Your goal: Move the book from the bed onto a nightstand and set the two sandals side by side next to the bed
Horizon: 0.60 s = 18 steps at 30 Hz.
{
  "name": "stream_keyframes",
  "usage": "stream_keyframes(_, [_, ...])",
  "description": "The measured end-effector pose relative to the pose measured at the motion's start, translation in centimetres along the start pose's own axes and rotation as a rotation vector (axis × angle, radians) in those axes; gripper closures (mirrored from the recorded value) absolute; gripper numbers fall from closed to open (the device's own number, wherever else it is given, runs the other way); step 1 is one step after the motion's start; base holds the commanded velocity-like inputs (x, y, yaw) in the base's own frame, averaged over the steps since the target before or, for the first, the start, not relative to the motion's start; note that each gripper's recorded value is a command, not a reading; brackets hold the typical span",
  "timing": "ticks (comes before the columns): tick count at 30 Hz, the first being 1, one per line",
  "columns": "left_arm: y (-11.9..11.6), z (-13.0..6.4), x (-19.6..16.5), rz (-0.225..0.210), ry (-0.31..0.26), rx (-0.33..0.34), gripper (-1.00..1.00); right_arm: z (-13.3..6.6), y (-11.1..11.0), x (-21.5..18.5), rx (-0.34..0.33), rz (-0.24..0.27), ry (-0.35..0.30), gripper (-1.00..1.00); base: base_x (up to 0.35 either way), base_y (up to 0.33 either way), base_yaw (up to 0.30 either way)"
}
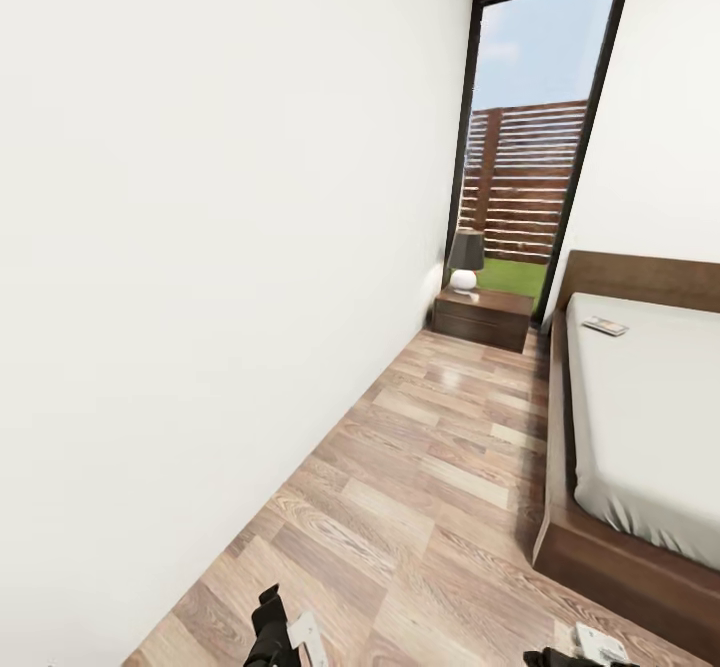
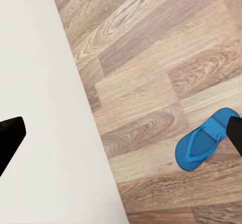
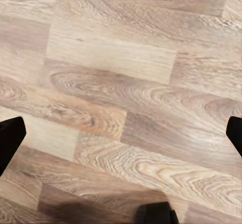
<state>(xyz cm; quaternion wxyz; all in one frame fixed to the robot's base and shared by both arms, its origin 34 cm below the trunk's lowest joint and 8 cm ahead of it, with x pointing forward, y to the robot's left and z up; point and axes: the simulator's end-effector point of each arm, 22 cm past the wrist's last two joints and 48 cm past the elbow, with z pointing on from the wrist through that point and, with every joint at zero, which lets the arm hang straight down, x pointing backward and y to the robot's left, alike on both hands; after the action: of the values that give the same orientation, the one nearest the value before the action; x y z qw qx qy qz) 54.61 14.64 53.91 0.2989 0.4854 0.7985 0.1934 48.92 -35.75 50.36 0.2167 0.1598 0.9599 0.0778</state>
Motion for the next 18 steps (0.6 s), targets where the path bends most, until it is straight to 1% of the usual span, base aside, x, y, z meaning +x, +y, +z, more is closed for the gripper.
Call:
stream_keyframes(2, [-0.2, 0.3, 0.2, -0.001, 0.005, 0.0, -1.0, -0.3, 1.2, -0.3, -0.11, 0.089, 0.013, -1.0, 0.0, 0.0, 0.0])
stream_keyframes(3, [-0.4, 0.4, 0.4, -0.001, 0.011, 0.0, -1.0, -1.1, 2.3, -0.9, -0.216, 0.172, 0.023, -1.0, 0.0, 0.0, 0.0])
stream_keyframes(4, [-0.5, 0.5, 0.6, -0.002, 0.014, 0.0, -1.0, -1.5, 2.7, -1.3, -0.267, 0.212, 0.025, -1.0, 0.0, 0.0, 0.0])
stream_keyframes(5, [-0.6, 0.6, 0.8, -0.002, 0.022, 0.001, -1.0, -2.8, 3.4, -2.7, -0.384, 0.306, 0.021, -1.0, 0.0, 0.0, 0.0])
stream_keyframes(6, [-0.8, 0.8, 0.9, -0.002, 0.025, 0.001, -1.0, -3.5, 3.6, -3.5, -0.439, 0.354, 0.012, -1.0, 0.0, 0.0, 0.0])
stream_keyframes(8, [-1.1, 1.0, 1.1, -0.002, 0.028, 0.002, -1.0, -4.0, 3.8, -4.3, -0.49, 0.4, 0.0, -1.0, 0.0, 0.0, 0.0])
stream_keyframes(10, [-1.3, 1.3, 1.3, -0.002, 0.029, 0.002, -1.0, -4.2, 3.7, -4.7, -0.517, 0.424, -0.01, -1.0, 0.0, 0.0, 0.0])
stream_keyframes(17, [-2.3, 2.2, 1.7, -0.003, 0.03, 0.002, -1.0, -3.5, 3.4, -4.7, -0.544, 0.449, -0.023, -1.0, 0.0, 0.0, 0.0])
stream_keyframes(18, [-2.4, 2.3, 1.8, -0.003, 0.03, 0.002, -1.0, -3.5, 3.2, -4.9, -0.548, 0.458, -0.029, -1.0, 0.0, 0.0, 0.0])
